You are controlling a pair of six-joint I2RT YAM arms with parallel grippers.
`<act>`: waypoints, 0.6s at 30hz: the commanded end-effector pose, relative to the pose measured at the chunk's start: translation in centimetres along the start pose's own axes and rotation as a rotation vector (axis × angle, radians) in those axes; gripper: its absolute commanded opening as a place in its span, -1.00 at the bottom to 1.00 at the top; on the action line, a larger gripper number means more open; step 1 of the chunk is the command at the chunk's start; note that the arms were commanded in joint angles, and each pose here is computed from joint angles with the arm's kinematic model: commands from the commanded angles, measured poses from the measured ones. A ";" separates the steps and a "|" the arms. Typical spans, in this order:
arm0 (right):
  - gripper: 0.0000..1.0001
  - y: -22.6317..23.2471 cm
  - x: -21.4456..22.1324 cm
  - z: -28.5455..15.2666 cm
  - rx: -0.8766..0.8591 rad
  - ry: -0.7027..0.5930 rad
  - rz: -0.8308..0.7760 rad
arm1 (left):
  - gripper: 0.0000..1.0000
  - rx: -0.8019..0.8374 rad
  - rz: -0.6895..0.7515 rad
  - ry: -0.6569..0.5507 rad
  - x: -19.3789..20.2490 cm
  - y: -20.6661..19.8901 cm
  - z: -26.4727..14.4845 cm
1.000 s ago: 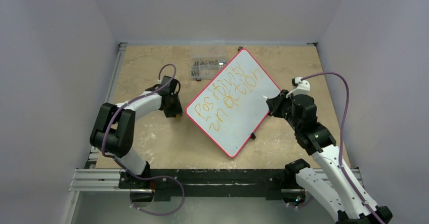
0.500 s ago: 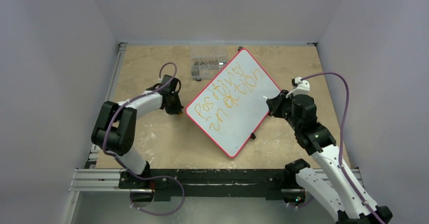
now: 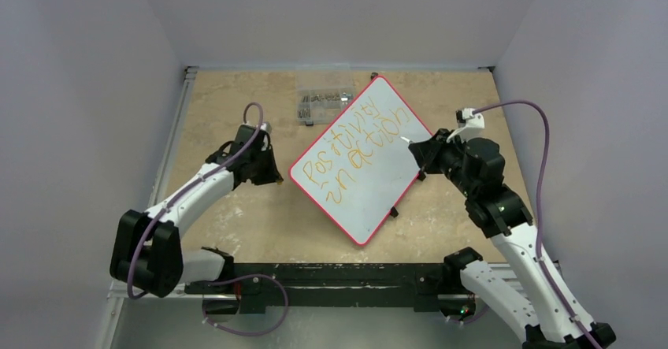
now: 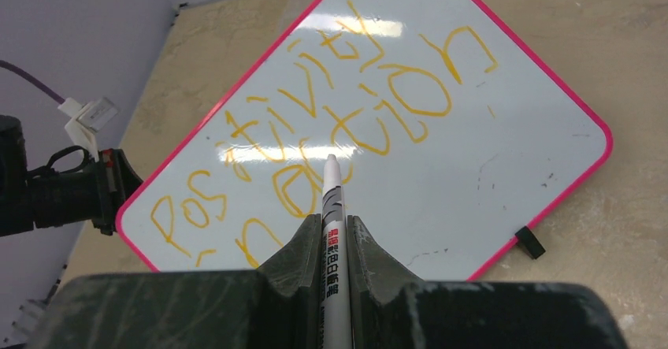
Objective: Write a sentence on the whiteboard
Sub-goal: Pick up the pen cap from the center of the board, then insert the whiteboard marker without the cap into the pen cap.
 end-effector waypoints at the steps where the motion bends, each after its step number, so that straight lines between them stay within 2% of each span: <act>1: -1.00 2.6 -2.7 -1.2 -0.168 -0.060 -0.022 | -1.00 0.086 0.058 -0.003 0.2 -1.1 -3.1; 9: -1.00 5.2 -3.8 -2.1 -0.375 -0.031 -0.039 | -1.00 0.156 0.175 -0.028 0.6 -1.8 -9.1; 18: -1.00 8.0 -4.4 -2.1 -0.628 0.022 -0.044 | -1.00 0.343 0.444 -0.145 1.2 -2.2 -14.0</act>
Point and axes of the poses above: each gripper's point midway between its finger pads, its own z axis out along the fingers, its own y axis along the line the jaws close on, x = y × z, the point moved 7 cm from there along -z, back along the fingers, and after that the axes turned 4 degrees about -z, right-handed, at the moved point
